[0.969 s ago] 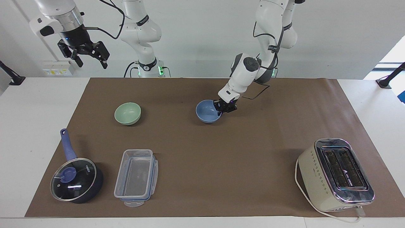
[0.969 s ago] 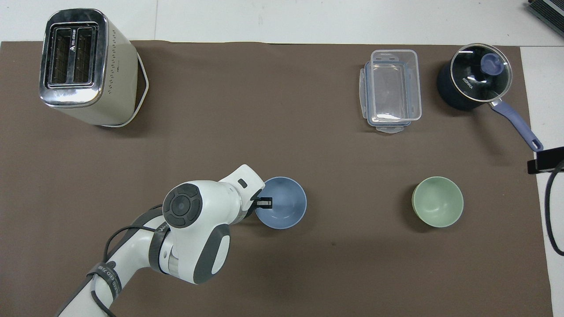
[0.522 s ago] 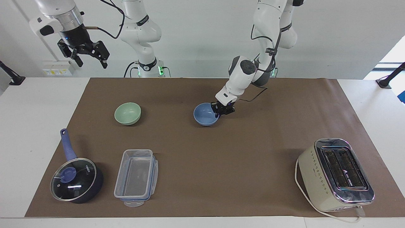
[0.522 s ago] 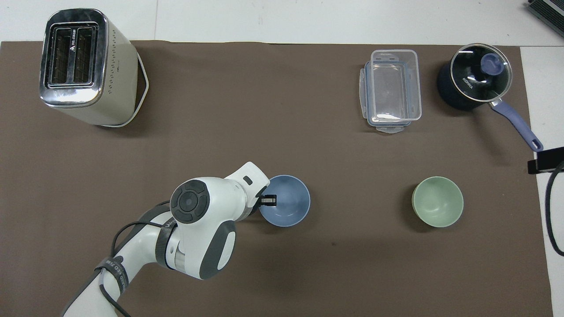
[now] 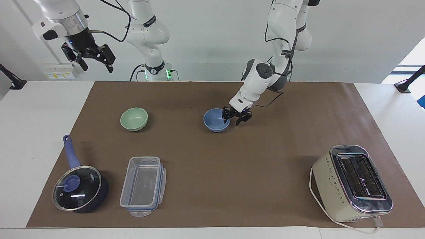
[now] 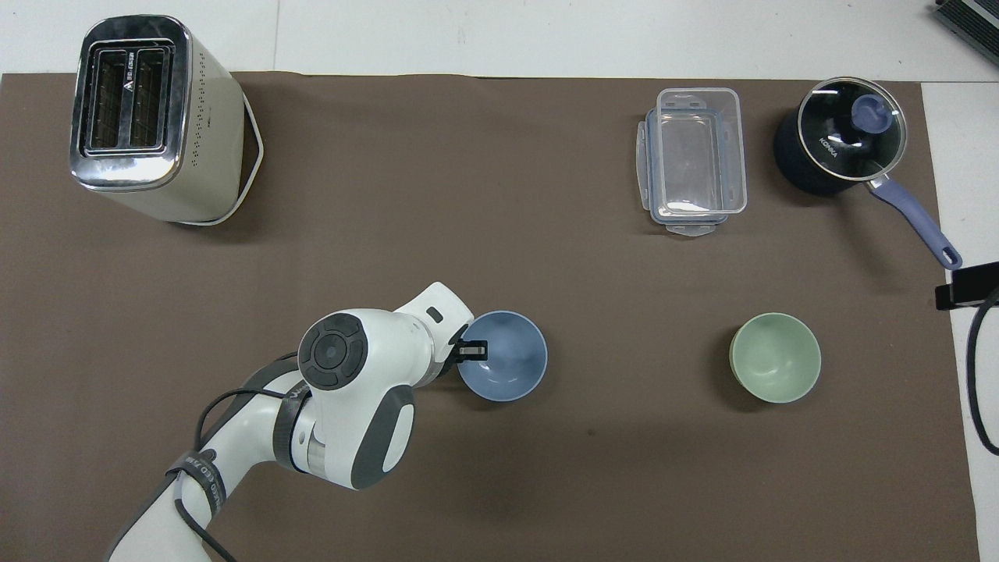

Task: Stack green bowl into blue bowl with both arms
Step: 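Release the blue bowl and withdraw the left gripper, then retract the left gripper while the right gripper grasps the green bowl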

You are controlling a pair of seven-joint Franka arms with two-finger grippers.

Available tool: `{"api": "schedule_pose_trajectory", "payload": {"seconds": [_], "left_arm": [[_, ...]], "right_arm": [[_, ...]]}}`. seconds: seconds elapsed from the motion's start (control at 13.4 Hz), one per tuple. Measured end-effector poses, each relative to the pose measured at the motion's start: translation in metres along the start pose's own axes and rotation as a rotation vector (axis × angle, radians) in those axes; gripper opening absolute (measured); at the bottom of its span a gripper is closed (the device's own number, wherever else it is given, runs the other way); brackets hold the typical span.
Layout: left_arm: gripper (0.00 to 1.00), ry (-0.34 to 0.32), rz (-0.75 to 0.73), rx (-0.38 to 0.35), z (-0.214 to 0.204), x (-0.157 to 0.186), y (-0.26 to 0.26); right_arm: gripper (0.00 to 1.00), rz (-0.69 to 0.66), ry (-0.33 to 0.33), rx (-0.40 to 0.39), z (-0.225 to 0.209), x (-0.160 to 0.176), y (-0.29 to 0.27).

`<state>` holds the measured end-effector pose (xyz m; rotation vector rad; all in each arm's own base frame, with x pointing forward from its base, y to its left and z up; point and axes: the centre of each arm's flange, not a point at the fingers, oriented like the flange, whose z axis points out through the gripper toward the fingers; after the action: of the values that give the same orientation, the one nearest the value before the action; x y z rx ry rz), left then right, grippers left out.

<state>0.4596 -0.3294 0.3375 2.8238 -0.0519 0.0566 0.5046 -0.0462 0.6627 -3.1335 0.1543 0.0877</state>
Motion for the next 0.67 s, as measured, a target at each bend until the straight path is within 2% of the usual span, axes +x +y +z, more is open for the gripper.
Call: {"api": "schedule_pose_trajectory", "payload": {"seconds": [0.07,0.15,0.52,0.67], "left_arm": [[0.94,0.007,-0.007,-0.004,-0.009,0.004,-0.003],[1.00,0.016,-0.010,0.000,-0.021,0.011,-0.012],[1.00,0.043,0.068,0.131,-0.099,0.043,-0.089],[1.00,0.028,0.104,0.159,-0.149,0.052,-0.128]], "right_arm": [[1.00,-0.016,-0.005,0.001,0.008,0.001,0.003],[1.00,-0.029,-0.006,0.001,0.017,0.003,0.005],[1.00,-0.094,0.001,0.002,0.097,0.020,0.005],[1.00,-0.100,0.013,0.001,0.139,0.024,0.005]]}}
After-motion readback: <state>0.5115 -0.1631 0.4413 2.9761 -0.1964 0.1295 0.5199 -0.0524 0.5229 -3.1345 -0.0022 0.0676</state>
